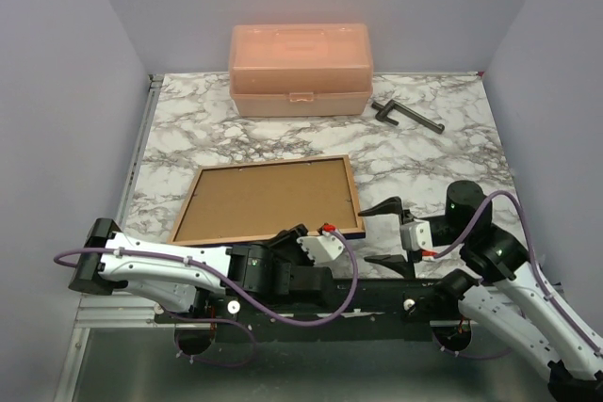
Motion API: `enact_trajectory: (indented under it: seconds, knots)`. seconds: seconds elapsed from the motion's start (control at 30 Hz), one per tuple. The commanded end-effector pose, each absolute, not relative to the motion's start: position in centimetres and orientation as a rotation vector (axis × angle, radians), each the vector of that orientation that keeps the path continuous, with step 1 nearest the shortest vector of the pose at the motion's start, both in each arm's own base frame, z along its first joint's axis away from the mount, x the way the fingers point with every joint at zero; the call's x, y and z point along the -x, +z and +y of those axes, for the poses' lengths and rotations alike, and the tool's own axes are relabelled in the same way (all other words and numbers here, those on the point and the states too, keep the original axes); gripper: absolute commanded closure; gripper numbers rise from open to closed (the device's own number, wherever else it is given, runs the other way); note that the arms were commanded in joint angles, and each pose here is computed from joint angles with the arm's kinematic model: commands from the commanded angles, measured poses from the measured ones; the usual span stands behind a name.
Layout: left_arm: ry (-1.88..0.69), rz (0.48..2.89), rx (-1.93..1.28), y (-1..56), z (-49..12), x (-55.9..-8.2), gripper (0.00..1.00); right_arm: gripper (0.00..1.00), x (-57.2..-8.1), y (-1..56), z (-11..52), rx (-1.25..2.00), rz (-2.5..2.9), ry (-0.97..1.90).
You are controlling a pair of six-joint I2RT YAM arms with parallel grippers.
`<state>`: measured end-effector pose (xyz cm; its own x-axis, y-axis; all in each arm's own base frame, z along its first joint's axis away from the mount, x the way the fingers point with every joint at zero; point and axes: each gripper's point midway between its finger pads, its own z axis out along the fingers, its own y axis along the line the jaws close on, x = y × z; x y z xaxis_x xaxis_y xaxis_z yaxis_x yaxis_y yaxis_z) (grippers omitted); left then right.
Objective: Put the photo into the frame
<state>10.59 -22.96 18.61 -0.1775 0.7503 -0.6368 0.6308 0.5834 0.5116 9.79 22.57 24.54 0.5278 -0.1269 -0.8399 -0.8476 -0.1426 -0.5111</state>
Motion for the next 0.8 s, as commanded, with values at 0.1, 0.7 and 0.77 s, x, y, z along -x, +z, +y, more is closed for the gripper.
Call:
enact_trajectory:
  seconds: [0.1,0.7,0.77]
  knots:
    - [-0.013,1.881,-0.914,22.9,-24.1,-11.1,1.0,0.04,-10.0,23.1,22.7,1.635,0.793,0.745]
    - [-0.036,1.855,-0.914,25.4,-24.9,-11.3,1.0,0.46,-14.2,23.3,25.3,1.503,0.82,0.738]
    - [-0.037,1.852,-0.909,25.6,-24.8,-11.3,1.0,0.53,-14.5,23.2,25.5,1.505,0.845,0.748]
